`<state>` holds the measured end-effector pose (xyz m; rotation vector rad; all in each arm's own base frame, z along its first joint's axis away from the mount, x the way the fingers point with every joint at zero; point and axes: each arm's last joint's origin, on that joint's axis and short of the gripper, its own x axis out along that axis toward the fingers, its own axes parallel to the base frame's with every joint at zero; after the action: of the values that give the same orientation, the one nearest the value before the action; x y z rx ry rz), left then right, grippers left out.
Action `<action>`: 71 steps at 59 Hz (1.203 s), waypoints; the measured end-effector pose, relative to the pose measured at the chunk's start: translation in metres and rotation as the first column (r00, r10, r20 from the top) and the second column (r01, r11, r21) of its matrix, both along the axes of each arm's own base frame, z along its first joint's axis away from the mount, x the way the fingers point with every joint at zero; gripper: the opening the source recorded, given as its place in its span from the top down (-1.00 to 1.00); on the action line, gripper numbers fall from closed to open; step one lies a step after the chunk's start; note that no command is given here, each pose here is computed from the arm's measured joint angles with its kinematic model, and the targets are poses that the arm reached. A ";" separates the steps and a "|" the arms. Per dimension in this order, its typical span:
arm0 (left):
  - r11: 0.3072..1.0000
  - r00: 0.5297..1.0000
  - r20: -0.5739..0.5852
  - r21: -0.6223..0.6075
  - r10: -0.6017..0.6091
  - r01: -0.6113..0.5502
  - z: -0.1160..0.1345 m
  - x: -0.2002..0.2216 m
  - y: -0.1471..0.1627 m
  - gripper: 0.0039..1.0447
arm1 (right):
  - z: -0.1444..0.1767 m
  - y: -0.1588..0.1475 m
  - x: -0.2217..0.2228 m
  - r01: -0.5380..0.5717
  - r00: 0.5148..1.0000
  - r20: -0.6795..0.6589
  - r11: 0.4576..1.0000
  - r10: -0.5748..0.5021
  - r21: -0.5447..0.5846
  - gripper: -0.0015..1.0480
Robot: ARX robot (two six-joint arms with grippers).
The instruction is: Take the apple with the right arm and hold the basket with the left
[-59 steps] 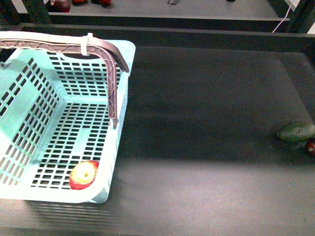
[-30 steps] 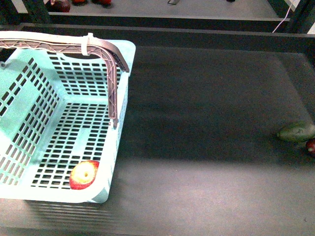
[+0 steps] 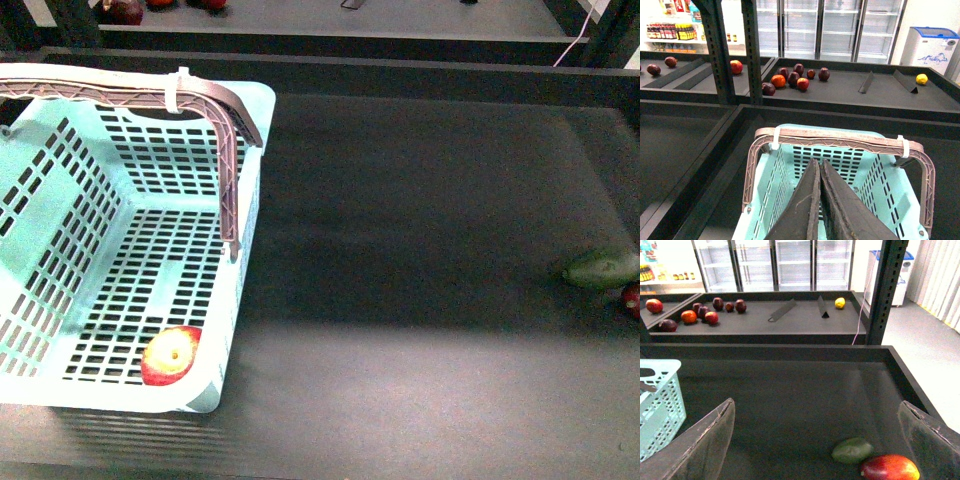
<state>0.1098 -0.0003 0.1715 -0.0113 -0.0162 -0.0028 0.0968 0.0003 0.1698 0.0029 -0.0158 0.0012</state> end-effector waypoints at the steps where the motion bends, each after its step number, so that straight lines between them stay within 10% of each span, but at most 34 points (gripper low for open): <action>1: 1.000 1.000 0.000 0.000 0.000 0.000 0.000 0.000 0.000 0.94 | 0.000 0.000 0.000 0.000 1.000 0.000 1.000 0.000 0.000 -0.83; 34: 1.000 1.000 -0.005 0.000 0.000 0.000 -0.003 -0.013 0.000 0.93 | 0.000 0.000 0.000 0.000 1.000 0.000 1.000 0.000 0.000 -0.83; 63: 1.000 1.000 -0.005 0.001 0.000 0.000 -0.003 -0.013 0.000 -0.89 | 0.000 0.000 0.000 0.000 1.000 0.000 1.000 0.000 0.000 -0.83; 71: 1.000 1.000 -0.005 0.002 0.000 0.000 -0.003 -0.013 0.000 -0.87 | 0.000 0.000 0.000 0.000 1.000 0.000 1.000 0.000 0.000 -0.83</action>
<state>0.0971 -0.0003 0.1685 -0.0090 -0.0109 -0.0027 0.0968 0.0002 0.1698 0.0029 -0.0158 0.0008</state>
